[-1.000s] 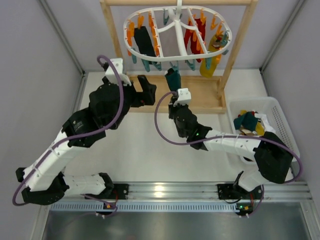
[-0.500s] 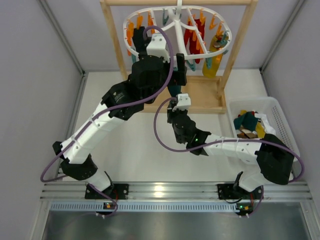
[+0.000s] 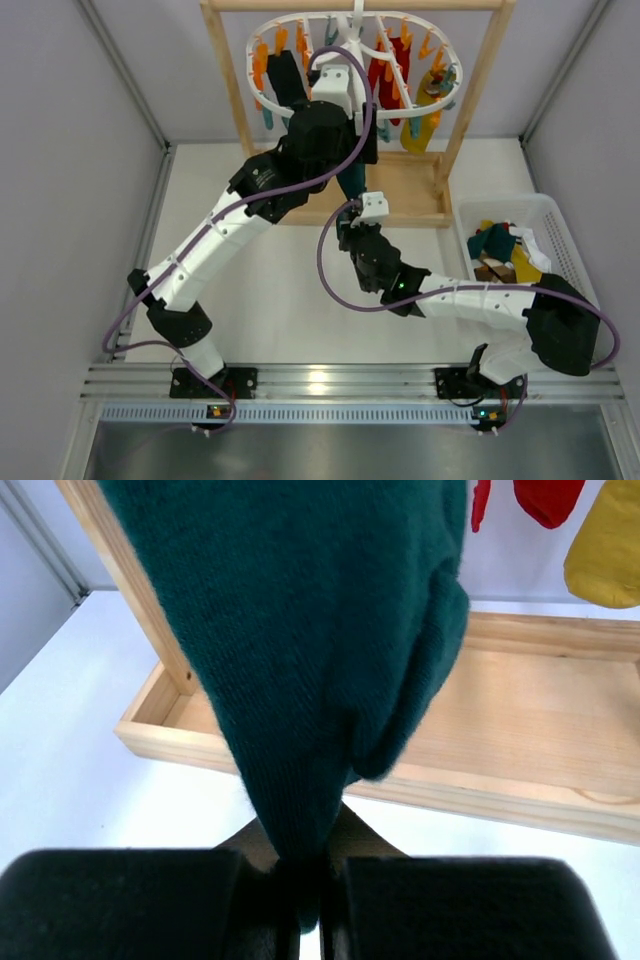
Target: Remove the socks clipped to the hanger
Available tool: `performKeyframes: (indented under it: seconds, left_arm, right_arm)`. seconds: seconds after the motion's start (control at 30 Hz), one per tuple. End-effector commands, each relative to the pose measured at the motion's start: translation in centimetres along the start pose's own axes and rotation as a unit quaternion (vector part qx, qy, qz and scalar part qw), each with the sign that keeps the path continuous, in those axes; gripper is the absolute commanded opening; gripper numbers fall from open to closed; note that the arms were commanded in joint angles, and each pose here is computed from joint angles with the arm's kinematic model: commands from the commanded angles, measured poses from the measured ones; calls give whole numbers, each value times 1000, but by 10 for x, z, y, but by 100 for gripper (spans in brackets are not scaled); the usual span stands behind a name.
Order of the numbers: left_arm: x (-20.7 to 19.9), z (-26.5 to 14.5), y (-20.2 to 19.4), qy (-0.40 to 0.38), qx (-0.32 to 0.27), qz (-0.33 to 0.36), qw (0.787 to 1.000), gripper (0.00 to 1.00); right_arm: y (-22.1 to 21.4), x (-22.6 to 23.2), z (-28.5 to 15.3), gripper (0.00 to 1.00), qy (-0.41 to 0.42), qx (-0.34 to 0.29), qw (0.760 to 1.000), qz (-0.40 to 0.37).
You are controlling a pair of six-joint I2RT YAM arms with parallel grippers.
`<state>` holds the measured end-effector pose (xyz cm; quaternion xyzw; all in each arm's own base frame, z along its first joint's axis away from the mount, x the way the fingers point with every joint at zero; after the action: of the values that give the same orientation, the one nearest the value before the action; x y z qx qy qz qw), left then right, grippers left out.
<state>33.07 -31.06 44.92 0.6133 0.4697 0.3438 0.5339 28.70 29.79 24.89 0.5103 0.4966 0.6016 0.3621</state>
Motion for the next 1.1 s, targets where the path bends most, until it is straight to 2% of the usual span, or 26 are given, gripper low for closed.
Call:
performKeyframes:
  seconds: [0.0, 0.13, 0.27, 0.33, 0.6, 0.7, 0.73, 0.8, 0.83, 1.07]
  left_arm:
    - [0, 3, 15, -13, -17, -25, 999, 89]
    - [4, 13, 14, -12, -14, -30, 999, 84]
    - [3, 17, 14, -15, -14, -32, 999, 72]
    - [4, 17, 14, -14, -13, -34, 999, 58]
    - [5, 21, 13, -15, -12, -36, 999, 31]
    - [5, 23, 10, -13, -10, -33, 999, 18]
    - [5, 23, 10, -13, -10, -33, 999, 10]
    - [5, 24, 10, -13, -9, -30, 999, 7]
    - [6, 24, 10, -13, -9, -30, 999, 0]
    - [9, 23, 10, -10, -9, -29, 999, 0]
  right_arm:
    - [19, 15, -9, 0, 32, -25, 998, 43]
    - [19, 18, -11, 0, 41, -23, 998, 43]
    - [21, 21, -13, 0, 45, -23, 998, 45]
    - [19, 21, -13, 0, 46, -21, 998, 44]
    - [20, 17, -17, 0, 45, -21, 998, 44]
    - [20, 16, -18, 0, 46, -20, 998, 43]
    - [19, 16, -18, 0, 47, -18, 998, 43]
    - [16, 14, -19, 0, 45, -16, 998, 42]
    - [15, 14, -20, 0, 46, -15, 998, 45]
    - [8, -3, -32, 0, 42, -2, 998, 50]
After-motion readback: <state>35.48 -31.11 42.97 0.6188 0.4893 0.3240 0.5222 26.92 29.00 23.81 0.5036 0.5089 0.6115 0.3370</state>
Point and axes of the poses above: each gripper's point midway between its finger pads, its own z axis out along the fingers, its own x axis along the line the jaws close on, y = z × x, the point moved 2 cm from there along -z, back along the fingers, and after that the axes turned 7 degrees about z, right-handed, at the moved point
